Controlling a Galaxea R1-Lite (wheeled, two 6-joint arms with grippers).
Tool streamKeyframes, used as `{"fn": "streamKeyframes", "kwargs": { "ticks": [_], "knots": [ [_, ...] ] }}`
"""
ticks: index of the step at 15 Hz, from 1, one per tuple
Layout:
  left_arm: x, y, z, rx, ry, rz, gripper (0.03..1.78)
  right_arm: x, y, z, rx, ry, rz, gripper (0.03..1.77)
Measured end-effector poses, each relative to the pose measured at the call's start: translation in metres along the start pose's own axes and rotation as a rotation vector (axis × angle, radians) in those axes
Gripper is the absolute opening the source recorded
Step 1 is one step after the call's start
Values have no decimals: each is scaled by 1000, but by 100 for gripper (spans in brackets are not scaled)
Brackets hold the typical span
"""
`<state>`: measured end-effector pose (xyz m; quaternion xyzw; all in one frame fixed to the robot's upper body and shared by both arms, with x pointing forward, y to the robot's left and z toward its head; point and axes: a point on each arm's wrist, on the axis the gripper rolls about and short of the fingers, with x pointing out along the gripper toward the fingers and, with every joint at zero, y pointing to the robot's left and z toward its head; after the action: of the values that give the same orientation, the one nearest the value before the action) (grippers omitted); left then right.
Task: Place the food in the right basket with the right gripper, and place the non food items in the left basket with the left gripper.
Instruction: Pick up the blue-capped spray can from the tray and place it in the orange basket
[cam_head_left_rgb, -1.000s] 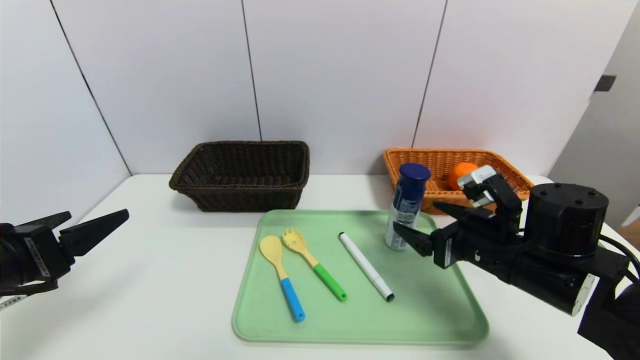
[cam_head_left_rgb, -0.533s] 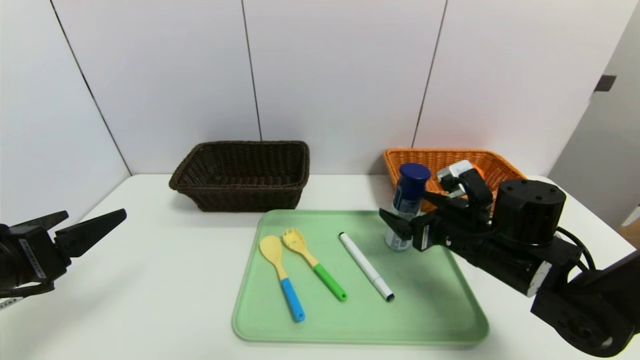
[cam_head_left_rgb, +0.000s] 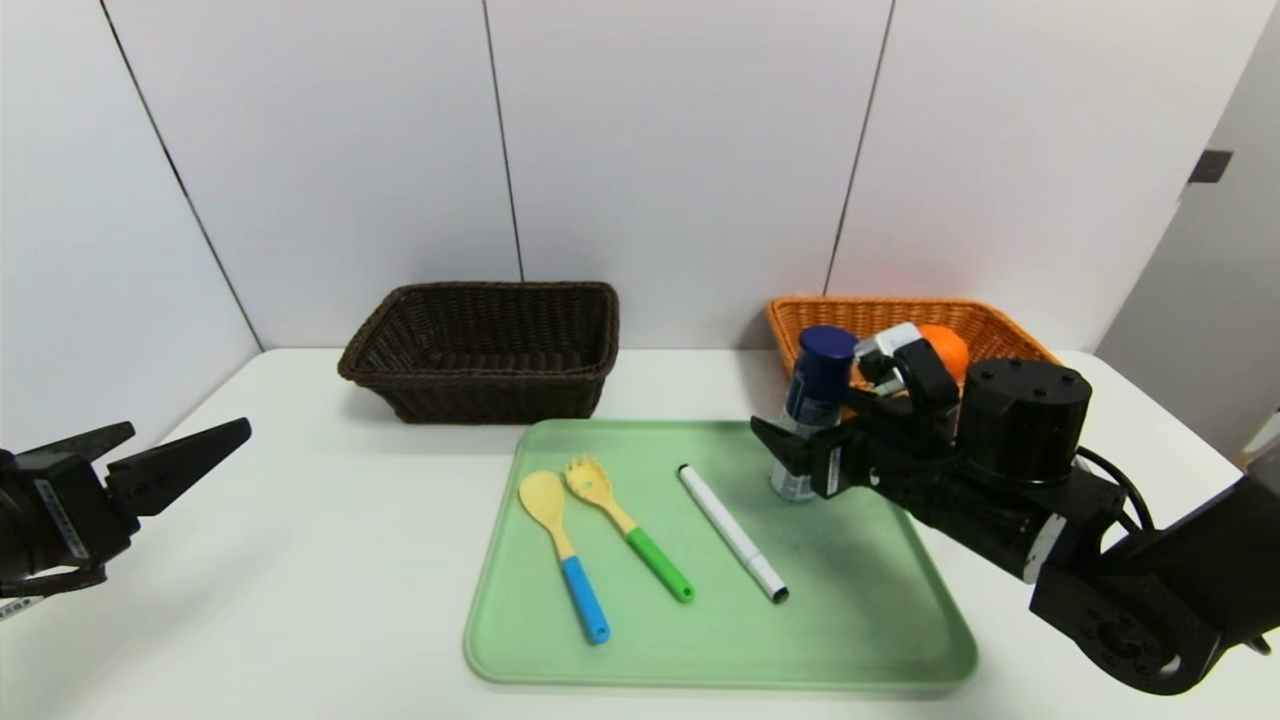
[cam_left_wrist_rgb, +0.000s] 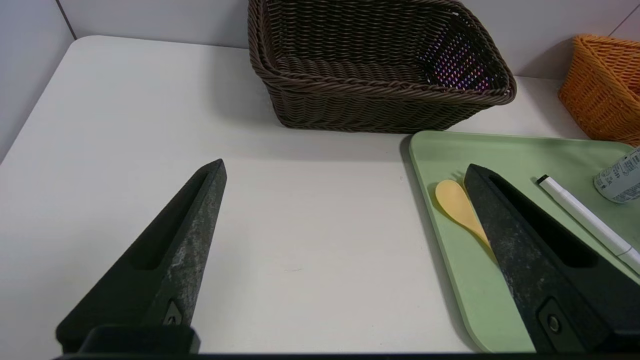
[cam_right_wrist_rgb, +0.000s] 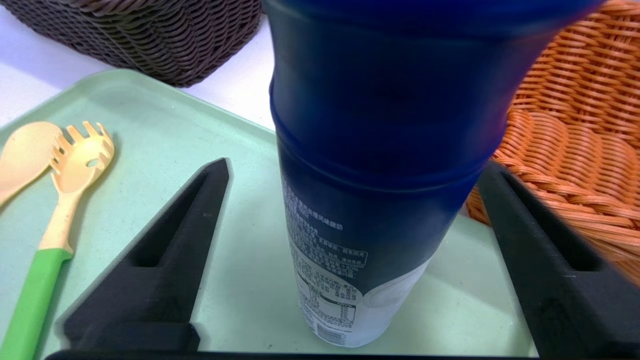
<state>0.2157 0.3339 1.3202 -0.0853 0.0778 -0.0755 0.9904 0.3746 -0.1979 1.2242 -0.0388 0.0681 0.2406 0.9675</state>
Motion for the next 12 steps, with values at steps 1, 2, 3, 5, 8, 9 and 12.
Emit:
{"fn": "streamKeyframes", "kwargs": {
  "ticks": [1,2,3,5,8,9,12],
  "knots": [
    [0,0,0,1,-1,0,169,0,0,0,0,0,-1,133],
    [-1,0,0,0,-2,-1,169,-1,0,0,0,2,-1,119],
    [-2,0,0,0,-3,-1,169,-1,0,-1,0,3,-2,105],
    [-3,-1,0,1,-8,-2,169,-2,0,0,1,3,-2,85],
    [-4,-1,1,2,-14,-3,169,-7,1,2,0,-1,4,80],
    [-5,-1,1,3,-16,-3,169,-10,2,4,-1,-7,9,80],
    [-6,-1,0,2,-16,-4,169,-27,8,21,-5,-43,29,80]
  ]
}}
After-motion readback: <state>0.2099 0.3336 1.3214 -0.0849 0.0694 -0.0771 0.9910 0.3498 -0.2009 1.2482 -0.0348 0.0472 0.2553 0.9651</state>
